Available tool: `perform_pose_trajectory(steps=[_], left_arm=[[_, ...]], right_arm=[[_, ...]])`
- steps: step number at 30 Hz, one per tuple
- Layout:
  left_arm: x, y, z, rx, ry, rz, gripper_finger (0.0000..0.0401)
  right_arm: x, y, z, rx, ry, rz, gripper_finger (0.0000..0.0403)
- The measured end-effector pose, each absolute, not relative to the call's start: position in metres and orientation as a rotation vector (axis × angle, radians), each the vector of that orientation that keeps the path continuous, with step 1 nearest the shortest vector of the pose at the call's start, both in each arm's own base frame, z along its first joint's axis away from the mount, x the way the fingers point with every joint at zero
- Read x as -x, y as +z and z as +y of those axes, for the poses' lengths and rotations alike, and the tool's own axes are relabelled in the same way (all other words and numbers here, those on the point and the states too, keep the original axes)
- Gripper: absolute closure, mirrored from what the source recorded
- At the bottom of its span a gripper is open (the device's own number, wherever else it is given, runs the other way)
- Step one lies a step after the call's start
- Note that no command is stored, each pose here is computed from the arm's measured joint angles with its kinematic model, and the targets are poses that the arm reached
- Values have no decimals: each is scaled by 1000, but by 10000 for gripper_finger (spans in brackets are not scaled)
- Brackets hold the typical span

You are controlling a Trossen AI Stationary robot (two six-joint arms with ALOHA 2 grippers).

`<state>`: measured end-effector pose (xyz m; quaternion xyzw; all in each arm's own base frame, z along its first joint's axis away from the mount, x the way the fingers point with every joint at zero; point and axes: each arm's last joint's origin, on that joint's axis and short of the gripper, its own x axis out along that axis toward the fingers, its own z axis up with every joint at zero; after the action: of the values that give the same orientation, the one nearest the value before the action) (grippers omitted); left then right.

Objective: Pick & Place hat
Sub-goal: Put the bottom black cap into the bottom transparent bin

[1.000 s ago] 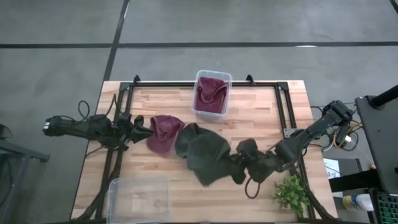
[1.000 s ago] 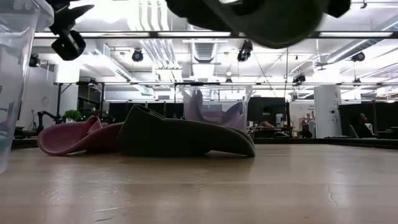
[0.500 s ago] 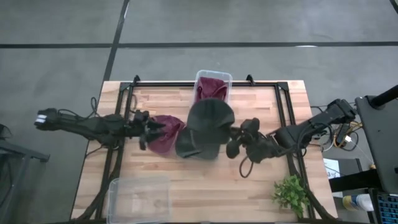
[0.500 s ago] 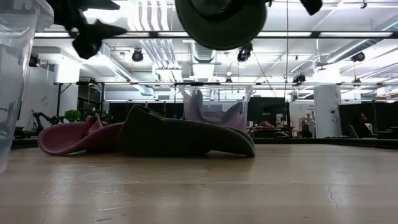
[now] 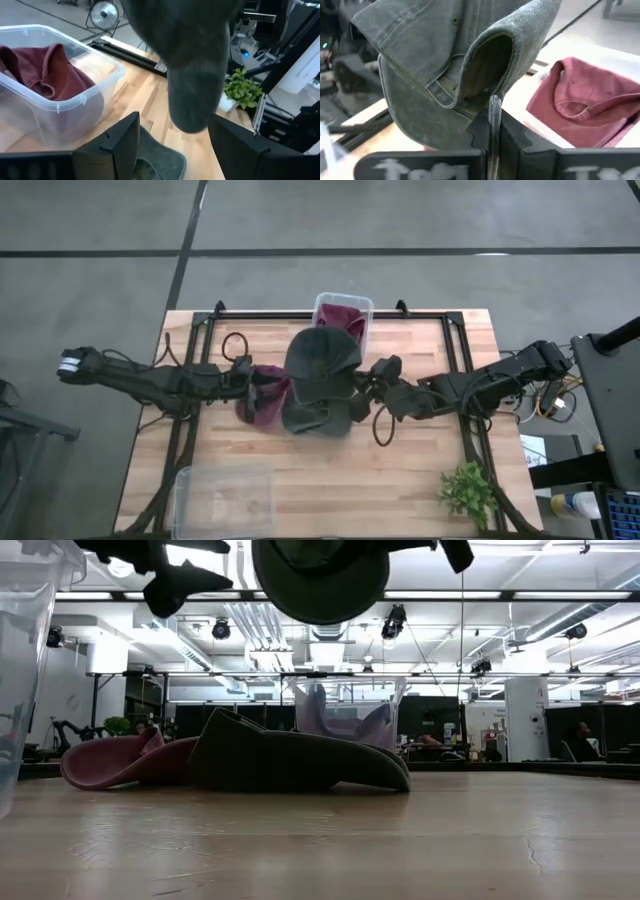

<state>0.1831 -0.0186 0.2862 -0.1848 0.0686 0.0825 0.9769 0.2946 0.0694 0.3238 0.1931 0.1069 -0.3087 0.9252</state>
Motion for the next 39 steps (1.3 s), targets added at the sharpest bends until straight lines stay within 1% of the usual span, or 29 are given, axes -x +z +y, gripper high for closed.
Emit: perform_pose_trajectory(steps=[7,9,13,18,23,27,30,34,39], left_arm=[[-172,327,-16,316,215,206,174],[-169,341,-15,308,218,195,174],[-162,369,-15,316,197,140,174],[-160,388,-14,299,189,118,174],[-177,379,-17,291,179,194,174],[-194,368,-22,284,127,267,174],[-207,360,-23,277,122,307,174],[-222,348,-25,266,130,368,174],[-236,338,-27,261,127,434,174]], right_arm=[[-297,320,75,-376,-421,341,390],[-297,318,76,-381,-374,390,390],[-295,306,74,-443,-337,524,390],[-297,288,76,-398,-277,687,390],[-305,272,82,-331,-191,774,390],[-311,261,84,-299,-173,815,390],[-315,255,86,-269,-141,846,390],[-323,261,90,-215,-104,829,390],[-333,279,98,-147,-64,775,390]])
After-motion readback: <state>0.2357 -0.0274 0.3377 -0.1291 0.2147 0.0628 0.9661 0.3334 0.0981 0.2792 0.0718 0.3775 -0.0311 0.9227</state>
